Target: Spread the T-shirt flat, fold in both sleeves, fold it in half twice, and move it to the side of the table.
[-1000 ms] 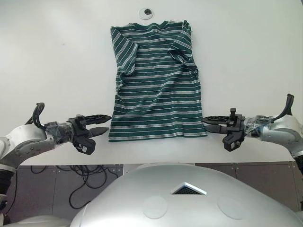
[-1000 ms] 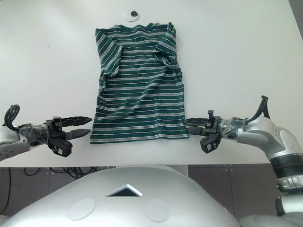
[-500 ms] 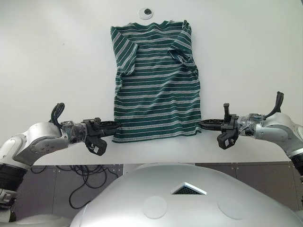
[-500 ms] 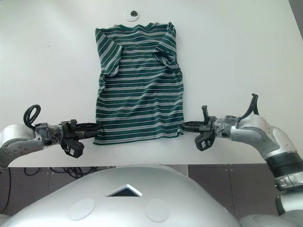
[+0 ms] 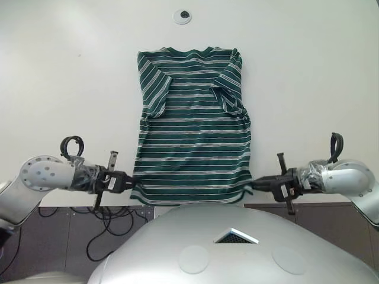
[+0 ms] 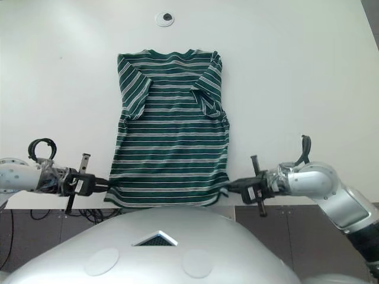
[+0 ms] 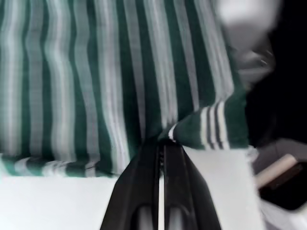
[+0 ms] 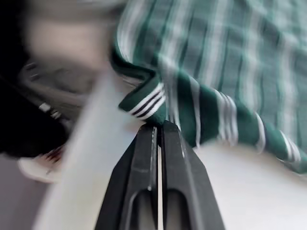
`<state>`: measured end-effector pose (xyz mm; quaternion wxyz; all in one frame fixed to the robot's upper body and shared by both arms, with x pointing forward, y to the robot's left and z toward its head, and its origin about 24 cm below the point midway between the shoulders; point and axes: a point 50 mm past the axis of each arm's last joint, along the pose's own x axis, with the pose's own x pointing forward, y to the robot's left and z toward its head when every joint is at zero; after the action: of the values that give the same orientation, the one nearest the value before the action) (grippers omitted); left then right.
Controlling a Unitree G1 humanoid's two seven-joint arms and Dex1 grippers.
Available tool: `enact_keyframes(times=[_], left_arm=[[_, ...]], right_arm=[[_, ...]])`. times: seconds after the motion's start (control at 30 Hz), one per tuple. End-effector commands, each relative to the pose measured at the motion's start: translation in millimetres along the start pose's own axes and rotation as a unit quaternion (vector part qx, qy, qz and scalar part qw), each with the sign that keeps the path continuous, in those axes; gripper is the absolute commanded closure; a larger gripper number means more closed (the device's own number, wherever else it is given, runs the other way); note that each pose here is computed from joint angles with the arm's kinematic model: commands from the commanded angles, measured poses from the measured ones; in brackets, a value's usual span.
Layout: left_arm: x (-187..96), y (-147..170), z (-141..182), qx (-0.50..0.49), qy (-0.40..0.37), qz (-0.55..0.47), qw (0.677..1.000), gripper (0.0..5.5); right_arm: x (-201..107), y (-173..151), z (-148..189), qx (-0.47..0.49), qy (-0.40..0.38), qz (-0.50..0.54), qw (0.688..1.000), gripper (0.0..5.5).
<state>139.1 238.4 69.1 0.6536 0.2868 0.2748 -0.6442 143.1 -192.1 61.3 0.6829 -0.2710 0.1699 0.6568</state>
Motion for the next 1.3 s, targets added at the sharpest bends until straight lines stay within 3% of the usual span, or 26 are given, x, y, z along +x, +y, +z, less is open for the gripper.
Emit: enact_keyframes(times=[0.03,0.17,0.33,0.7,0.83,0.97,1.1,1.17,1.2,1.3], left_arm=[[-17.4,54.9,14.3,-0.034,-0.059,0.127,0.99,5.46],[-20.1,97.4,22.0,-0.105,-0.127,0.201,0.965,5.46],[-13.0,138.4,25.2,-0.177,-0.166,0.274,0.931,5.46],[13.1,202.9,5.3,-0.301,-0.134,0.42,0.846,5.46],[24.2,214.8,3.9,-0.328,-0.149,0.445,0.82,4.84],[28.4,217.9,-3.3,-0.35,-0.152,0.475,0.793,4.28],[11.1,220.2,-4.0,-0.279,-0.133,0.558,0.77,3.83],[14.0,216.3,13.9,-0.206,-0.153,0.548,0.796,4.01],[23.6,209.2,26.2,-0.165,-0.16,0.515,0.826,4.13],[52.6,181.2,50.3,-0.081,-0.145,0.415,0.895,4.58]], right_arm=[[-13.2,-74.1,13.3,0.081,-0.083,-0.153,0.981,5.5],[-5.9,-115.0,16.0,0.17,-0.165,-0.233,0.943,5.5],[8.4,-159.5,12.3,0.236,-0.192,-0.294,0.906,5.5],[28.6,-204.2,-5.2,0.272,-0.161,-0.38,0.869,5.5],[40.6,-205.8,-12.7,0.284,-0.14,-0.384,0.867,5.5],[47.0,-204.3,-17.3,0.29,-0.125,-0.385,0.868,4.85],[29.0,-214.1,-20.3,0.248,-0.106,-0.465,0.843,4.51],[19.2,-220.9,-12.4,0.216,-0.123,-0.493,0.834,4.51],[19.1,-223.2,-6.6,0.199,-0.131,-0.49,0.839,4.7],[33.9,-223.8,3.3,0.153,-0.113,-0.448,0.874,5.16]])
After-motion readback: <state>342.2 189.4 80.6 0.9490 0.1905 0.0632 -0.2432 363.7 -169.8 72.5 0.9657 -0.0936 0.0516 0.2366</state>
